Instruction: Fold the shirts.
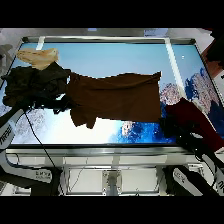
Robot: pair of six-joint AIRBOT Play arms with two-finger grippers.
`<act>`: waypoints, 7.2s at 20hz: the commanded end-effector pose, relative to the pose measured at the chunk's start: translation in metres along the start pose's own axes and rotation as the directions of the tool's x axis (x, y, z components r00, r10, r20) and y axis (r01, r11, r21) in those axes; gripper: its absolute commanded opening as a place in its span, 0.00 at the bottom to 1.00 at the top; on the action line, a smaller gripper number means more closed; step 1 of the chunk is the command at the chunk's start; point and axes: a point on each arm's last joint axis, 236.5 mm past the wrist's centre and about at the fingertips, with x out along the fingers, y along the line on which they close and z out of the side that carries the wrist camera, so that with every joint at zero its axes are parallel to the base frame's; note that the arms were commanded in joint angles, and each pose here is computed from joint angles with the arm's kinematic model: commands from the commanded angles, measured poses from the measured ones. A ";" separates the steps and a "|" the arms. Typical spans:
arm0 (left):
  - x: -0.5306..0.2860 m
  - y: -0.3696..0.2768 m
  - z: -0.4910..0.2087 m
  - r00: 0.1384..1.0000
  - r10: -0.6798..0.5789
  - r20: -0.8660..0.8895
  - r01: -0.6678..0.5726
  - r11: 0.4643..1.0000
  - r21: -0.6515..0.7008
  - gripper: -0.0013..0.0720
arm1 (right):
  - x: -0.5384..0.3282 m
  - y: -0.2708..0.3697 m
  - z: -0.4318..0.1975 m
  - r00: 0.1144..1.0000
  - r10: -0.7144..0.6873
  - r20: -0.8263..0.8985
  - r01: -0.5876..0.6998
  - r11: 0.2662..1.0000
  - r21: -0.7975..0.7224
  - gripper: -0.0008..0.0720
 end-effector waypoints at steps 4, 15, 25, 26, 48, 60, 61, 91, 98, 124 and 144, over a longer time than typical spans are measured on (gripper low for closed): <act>0.000 -0.001 -0.001 1.000 -0.002 -0.003 0.002 1.000 0.024 0.03 | 0.007 0.010 0.001 1.000 0.004 -0.021 -0.005 0.999 -0.045 0.07; -0.191 -0.135 0.002 0.924 -0.180 0.338 -0.002 0.881 0.474 0.03 | -0.157 0.234 -0.022 0.818 0.544 -0.185 -0.520 0.562 -0.643 0.05; -0.497 -0.325 -0.156 0.325 -0.581 0.746 -0.470 0.585 0.661 0.03 | -0.450 0.348 -0.094 0.536 0.825 0.179 0.081 0.161 -0.984 0.04; -0.519 -0.335 -0.158 0.263 -0.600 0.756 -0.504 0.583 0.638 0.03 | -0.460 0.359 -0.091 0.521 0.835 0.177 0.087 0.155 -0.984 0.04; -0.038 -0.095 0.109 0.978 0.151 0.141 -0.198 0.882 0.428 0.03 | 0.031 0.263 0.043 0.991 -0.039 -0.131 -0.100 0.445 -0.890 0.04; -0.060 -0.037 0.052 0.929 0.354 -0.104 -0.266 0.839 0.474 0.03 | 0.000 0.155 0.059 0.920 -0.365 -0.144 0.022 0.415 -0.909 0.04; -0.055 -0.032 0.046 0.923 0.364 -0.125 -0.267 0.840 0.472 0.03 | 0.006 0.139 0.056 0.911 -0.384 -0.152 0.030 0.430 -0.902 0.05; -0.066 0.073 -0.224 0.949 0.268 -0.165 -0.270 0.963 0.010 0.95 | -0.152 0.163 0.053 0.997 -0.076 -0.023 0.020 0.517 -0.855 0.50; -0.053 0.073 -0.194 0.970 0.240 -0.047 -0.242 0.969 -0.054 0.95 | -0.152 0.177 0.042 0.997 -0.017 -0.070 -0.051 0.524 -0.850 0.50; -0.049 0.041 -0.212 0.968 0.195 -0.161 -0.183 0.979 0.088 0.03 | -0.084 -0.068 -0.050 0.857 -0.379 -0.348 0.246 0.896 -0.371 0.48; -0.101 -0.028 -0.168 0.991 0.129 -0.032 -0.115 0.954 0.277 0.03 | -0.082 0.031 -0.031 0.970 -0.046 -0.240 -0.067 0.894 -0.442 0.05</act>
